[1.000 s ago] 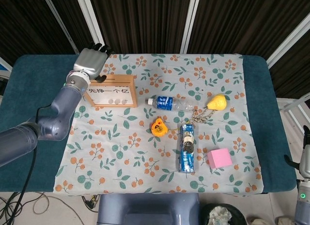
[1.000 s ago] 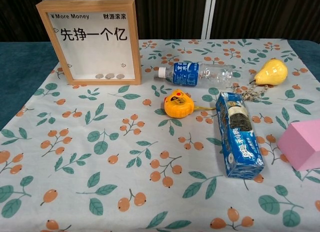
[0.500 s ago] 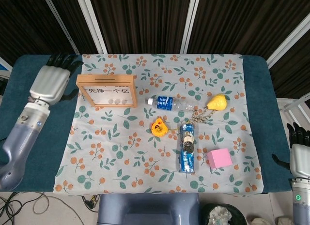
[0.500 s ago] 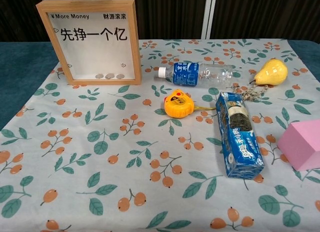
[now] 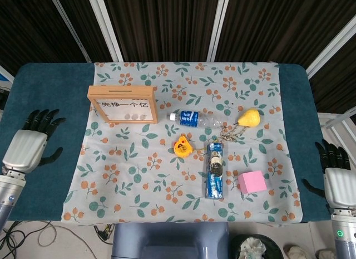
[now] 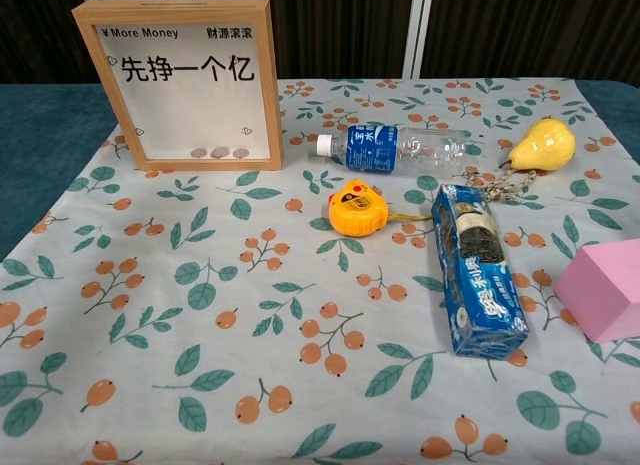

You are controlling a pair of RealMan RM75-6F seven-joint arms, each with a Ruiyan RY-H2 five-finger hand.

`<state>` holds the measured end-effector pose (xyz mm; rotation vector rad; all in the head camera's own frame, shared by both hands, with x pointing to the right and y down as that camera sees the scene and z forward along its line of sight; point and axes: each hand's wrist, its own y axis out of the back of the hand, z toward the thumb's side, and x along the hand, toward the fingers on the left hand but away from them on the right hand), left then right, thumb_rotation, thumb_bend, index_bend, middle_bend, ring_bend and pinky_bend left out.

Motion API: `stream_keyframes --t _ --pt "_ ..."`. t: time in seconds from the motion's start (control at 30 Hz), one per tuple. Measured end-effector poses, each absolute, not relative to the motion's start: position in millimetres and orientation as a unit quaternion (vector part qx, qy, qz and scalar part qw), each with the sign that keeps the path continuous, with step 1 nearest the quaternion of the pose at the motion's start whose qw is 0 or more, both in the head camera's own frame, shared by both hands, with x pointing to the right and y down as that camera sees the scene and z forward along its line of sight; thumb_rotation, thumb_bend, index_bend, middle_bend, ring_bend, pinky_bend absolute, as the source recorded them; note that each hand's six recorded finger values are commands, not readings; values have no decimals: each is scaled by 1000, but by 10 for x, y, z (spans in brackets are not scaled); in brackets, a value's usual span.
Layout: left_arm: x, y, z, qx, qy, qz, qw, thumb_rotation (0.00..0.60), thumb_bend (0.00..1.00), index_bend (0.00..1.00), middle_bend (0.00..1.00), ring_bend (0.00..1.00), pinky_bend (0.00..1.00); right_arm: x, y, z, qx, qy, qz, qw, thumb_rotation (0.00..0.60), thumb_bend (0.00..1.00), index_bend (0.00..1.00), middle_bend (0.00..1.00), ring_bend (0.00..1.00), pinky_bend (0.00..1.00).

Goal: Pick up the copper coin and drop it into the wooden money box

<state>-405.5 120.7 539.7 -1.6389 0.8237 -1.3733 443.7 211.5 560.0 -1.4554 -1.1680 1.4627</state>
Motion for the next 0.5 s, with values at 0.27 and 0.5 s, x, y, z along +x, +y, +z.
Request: stream_keyframes --t 0.27,0.5 --pt "-4264 1548 5764 -652 334 -550 401 600 306 182 21 0 0 4388 2117 5581 -577 -460 557 381 600 236 0 0 0 0" --pt "-4263 1587 5884 -658 336 -540 405 600 305 182 15 0 0 4387 2112 5576 -576 -462 555 384 600 237 0 0 0 0"
